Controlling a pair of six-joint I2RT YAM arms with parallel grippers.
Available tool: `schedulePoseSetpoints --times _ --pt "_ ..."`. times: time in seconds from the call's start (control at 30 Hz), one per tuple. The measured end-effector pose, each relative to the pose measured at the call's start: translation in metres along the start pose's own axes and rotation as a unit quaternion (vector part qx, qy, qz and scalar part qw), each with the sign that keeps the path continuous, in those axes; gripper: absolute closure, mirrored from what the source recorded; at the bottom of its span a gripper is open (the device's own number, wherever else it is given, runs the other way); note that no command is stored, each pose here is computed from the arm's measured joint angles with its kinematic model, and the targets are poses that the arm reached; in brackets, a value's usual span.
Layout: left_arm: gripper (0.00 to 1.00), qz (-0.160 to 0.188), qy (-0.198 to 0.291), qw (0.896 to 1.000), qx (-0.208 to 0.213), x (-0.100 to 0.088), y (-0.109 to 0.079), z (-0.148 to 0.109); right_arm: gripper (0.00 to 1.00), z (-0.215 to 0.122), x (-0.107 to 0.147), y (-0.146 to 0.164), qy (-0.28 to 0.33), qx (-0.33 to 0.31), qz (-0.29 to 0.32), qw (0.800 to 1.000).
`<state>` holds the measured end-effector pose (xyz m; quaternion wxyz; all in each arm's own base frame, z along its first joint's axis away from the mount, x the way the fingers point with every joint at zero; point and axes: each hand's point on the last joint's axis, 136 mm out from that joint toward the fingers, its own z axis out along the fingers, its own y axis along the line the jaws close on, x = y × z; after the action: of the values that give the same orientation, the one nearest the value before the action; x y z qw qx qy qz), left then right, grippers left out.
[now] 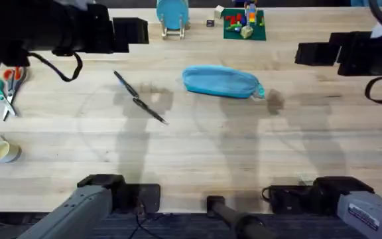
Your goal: Unzip the bag, pick up the pens from the table one at a time and place them inside, then zip the bag closed.
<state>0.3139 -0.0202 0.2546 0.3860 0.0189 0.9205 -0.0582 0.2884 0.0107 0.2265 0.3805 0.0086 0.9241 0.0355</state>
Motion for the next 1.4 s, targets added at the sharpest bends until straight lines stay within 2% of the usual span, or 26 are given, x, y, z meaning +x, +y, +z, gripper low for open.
schedulePoseSetpoints --times 0.7,0.93,1.03,1.13,1.27,1.4 --pt "0.008 -0.011 0.083 0.996 0.005 0.024 0.004 0.041 0.005 0.0 -0.006 0.0 -0.011 -0.001 0.0 1.0" --pt "0.008 -0.011 0.093 0.996 0.007 0.027 0.004 0.05 0.005 0.0 -0.005 0.0 -0.011 0.0 0.0 1.0" --pt "0.008 0.013 0.075 0.997 0.034 0.018 -0.005 0.051 0.005 0.0 -0.005 0.0 -0.011 0.0 0.0 1.0" --pt "0.009 0.063 0.057 0.993 0.087 0.012 -0.021 0.05 0.005 0.0 -0.005 0.0 -0.011 0.0 0.0 1.0" --pt "0.009 0.124 0.031 0.978 0.166 0.008 -0.038 0.042 0.005 0.0 -0.005 0.0 -0.011 -0.001 0.001 1.0" --pt "0.009 0.157 -0.007 0.963 0.22 0.001 -0.037 0.032 0.004 0.0 -0.005 0.0 -0.011 -0.001 0.001 1.0"
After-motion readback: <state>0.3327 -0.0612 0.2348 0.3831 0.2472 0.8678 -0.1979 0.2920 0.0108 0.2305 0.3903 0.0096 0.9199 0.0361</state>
